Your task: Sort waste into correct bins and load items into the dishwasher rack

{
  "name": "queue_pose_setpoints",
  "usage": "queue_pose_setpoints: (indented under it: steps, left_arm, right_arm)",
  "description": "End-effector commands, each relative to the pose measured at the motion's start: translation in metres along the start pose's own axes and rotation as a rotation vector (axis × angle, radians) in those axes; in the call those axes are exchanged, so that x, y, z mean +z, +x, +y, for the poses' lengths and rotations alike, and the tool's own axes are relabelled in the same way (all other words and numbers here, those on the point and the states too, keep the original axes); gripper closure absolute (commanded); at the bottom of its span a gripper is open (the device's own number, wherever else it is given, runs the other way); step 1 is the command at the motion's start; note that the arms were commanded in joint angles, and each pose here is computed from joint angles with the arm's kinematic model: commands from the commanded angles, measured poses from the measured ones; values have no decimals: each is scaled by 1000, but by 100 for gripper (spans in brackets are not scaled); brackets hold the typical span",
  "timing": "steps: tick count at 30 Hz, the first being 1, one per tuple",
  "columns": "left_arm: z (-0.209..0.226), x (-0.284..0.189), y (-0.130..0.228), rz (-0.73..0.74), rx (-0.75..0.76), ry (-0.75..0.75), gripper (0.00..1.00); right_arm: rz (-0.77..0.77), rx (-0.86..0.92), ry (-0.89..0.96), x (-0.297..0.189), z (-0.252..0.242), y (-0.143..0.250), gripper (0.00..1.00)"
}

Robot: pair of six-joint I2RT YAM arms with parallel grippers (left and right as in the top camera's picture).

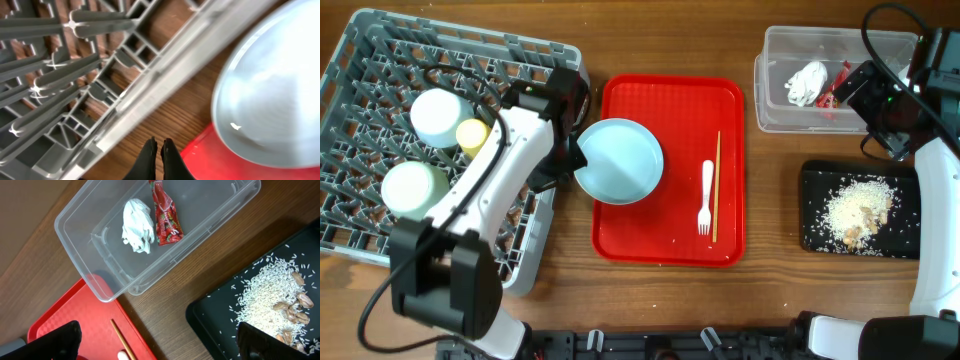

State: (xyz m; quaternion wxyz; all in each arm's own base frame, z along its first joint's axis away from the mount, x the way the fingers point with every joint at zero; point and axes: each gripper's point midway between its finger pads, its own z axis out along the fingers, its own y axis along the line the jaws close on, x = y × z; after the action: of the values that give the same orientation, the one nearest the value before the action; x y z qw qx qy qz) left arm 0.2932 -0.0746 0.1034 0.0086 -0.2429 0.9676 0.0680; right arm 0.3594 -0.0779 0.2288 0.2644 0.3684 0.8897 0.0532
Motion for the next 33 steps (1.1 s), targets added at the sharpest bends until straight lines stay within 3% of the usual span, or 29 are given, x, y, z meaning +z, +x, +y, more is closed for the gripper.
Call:
queue_pose_setpoints:
  steps: [1,6,10,15,19,22,33]
  left_arm:
    - [-29,-14,-5,-89,19,112,96]
    - [-95,-34,-52,-369,203,331,96]
    - [-107,-46,-98,-560,209,349,96]
    - [-120,-38,-130,-657,299,347,96]
    - [-128,-27,-142,-674,322,360,96]
    - [-151,-27,-126,-636,487,460,96]
    - [-125,12,-160,-603,407,400,96]
  right_arm:
    - [-29,-18,6,-6,-1,-5,0]
    - [-29,-19,6,-6,-1,-5,0]
    - [-29,-19,6,-6,-1,-5,0]
    - [-29,-18,6,-6,-1,-5,0]
    - [-29,-18,6,-6,-1,-5,0]
    - [-29,-19,6,-6,-1,-5,0]
    - [-29,-18,6,-6,-1,-5,0]
